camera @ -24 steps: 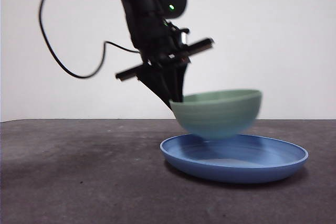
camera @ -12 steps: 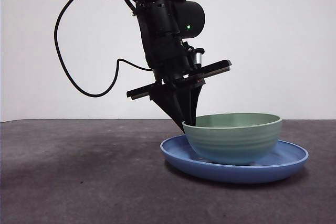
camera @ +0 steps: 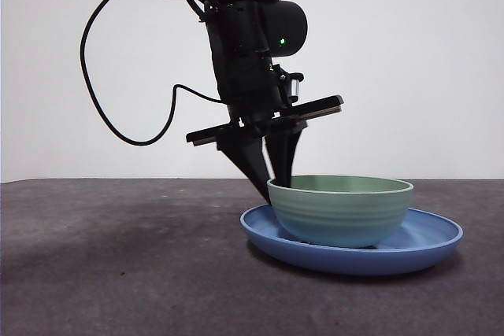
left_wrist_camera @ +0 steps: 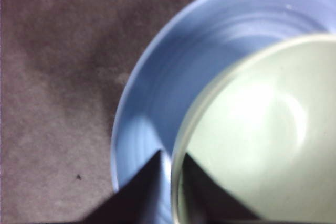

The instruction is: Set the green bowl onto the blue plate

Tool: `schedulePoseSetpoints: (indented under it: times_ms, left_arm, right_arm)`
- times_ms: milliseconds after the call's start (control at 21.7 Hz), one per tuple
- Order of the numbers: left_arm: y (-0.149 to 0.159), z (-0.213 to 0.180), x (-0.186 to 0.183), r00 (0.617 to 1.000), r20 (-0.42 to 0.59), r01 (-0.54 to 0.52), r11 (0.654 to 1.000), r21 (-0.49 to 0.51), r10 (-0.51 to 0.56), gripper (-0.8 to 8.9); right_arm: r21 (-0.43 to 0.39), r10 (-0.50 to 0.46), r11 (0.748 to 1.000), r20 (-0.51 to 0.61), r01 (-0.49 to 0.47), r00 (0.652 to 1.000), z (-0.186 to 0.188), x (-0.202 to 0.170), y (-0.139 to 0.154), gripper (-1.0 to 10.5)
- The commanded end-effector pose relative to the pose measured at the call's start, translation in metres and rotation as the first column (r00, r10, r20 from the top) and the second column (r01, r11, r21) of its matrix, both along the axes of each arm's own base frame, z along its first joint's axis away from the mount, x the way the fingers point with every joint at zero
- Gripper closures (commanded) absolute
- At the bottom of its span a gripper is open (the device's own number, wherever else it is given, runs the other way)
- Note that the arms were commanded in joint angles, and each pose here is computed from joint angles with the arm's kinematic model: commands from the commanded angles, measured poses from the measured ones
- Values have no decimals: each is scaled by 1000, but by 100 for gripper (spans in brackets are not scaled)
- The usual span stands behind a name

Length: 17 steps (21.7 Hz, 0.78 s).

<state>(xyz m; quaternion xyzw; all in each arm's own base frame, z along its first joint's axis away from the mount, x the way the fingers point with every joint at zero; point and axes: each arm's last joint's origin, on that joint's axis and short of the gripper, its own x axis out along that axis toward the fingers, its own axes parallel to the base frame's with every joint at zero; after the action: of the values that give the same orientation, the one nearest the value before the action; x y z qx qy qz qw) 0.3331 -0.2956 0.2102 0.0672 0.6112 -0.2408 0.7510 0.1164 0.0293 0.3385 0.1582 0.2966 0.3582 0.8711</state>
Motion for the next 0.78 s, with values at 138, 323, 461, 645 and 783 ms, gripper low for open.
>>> schedulePoseSetpoints:
  times_ms: [138, 323, 461, 645, 783]
  left_arm:
    - [-4, 14, 4, 999, 18, 44, 999, 11, -44, 393]
    - [4, 50, -5, 991, 55, 123, 992, 17, -124, 230]
    - [21, 88, -21, 976, 106, 187, 982, 19, -188, 133]
    - [55, 148, -49, 961, 194, 203, 979, -15, -196, 134]
    - [86, 192, -74, 940, 299, 192, 979, -68, -164, 134]
  right_arm:
    - [-4, 7, 1000, 23, -7, 1000, 5, 0, 0, 358]
    - [-4, 7, 1000, 23, -7, 1000, 5, 0, 0, 358]
    - [-4, 7, 1000, 23, -7, 1000, 5, 0, 0, 358]
    - [-4, 7, 1000, 22, -7, 1000, 5, 0, 0, 358]
    - [-5, 7, 1000, 16, -7, 1000, 5, 0, 0, 358]
